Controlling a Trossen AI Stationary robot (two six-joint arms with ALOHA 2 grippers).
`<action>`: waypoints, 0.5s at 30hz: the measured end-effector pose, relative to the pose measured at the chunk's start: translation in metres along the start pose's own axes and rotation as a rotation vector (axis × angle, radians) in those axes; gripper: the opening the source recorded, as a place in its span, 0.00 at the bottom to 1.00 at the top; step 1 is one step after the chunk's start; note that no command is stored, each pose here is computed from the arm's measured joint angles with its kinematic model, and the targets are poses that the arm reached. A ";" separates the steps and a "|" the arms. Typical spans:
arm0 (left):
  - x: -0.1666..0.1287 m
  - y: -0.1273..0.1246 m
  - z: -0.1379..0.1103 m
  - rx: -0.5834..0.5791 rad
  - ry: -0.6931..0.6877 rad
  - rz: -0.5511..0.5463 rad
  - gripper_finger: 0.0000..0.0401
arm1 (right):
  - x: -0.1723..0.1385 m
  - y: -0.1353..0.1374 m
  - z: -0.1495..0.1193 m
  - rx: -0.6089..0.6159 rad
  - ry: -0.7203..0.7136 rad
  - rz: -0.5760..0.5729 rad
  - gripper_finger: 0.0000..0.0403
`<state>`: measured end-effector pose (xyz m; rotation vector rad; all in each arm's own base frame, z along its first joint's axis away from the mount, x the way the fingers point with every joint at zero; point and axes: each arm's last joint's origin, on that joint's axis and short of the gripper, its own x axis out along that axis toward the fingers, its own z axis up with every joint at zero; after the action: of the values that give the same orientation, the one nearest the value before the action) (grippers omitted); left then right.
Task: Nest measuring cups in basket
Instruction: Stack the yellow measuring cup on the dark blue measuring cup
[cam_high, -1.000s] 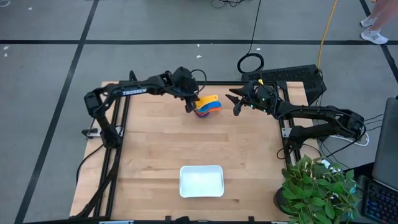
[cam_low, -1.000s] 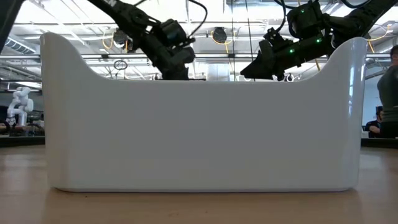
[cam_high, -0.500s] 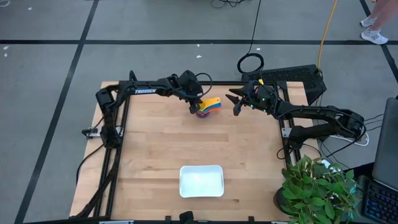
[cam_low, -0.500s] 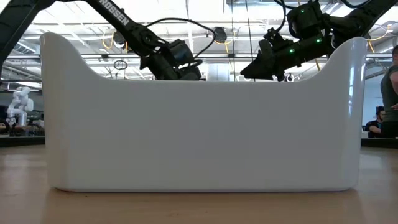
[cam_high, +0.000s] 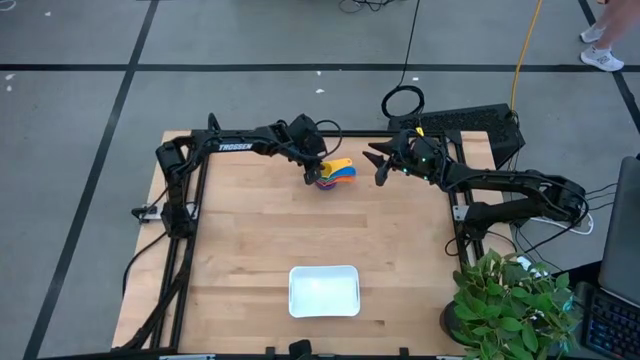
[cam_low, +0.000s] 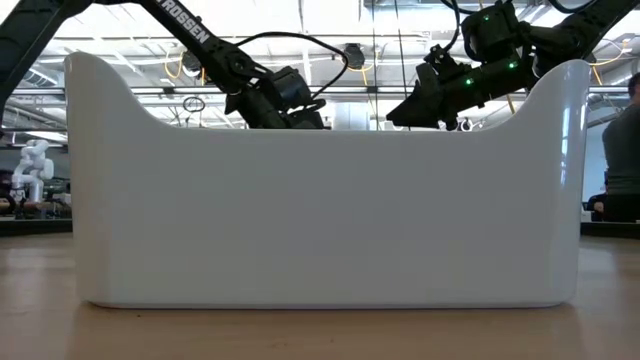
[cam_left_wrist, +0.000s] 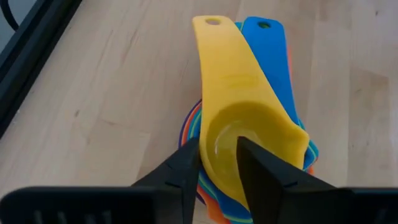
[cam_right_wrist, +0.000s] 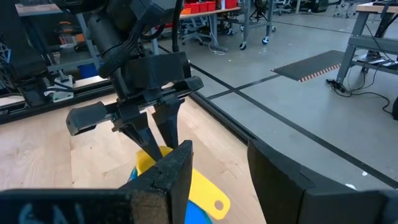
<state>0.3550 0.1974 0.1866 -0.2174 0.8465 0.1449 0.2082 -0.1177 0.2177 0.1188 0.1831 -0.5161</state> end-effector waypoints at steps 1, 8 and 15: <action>0.000 0.000 0.000 0.001 0.000 0.000 0.29 | 0.000 0.000 0.000 0.000 0.000 0.000 0.36; 0.000 0.000 0.000 0.015 0.003 0.001 0.34 | 0.000 0.000 0.000 0.000 0.001 0.004 0.36; -0.032 -0.007 0.010 0.078 -0.040 0.011 0.38 | 0.001 0.000 0.002 0.046 0.045 0.123 0.36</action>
<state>0.3430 0.1915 0.2185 -0.1365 0.8119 0.1263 0.2094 -0.1184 0.2194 0.1853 0.2066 -0.3957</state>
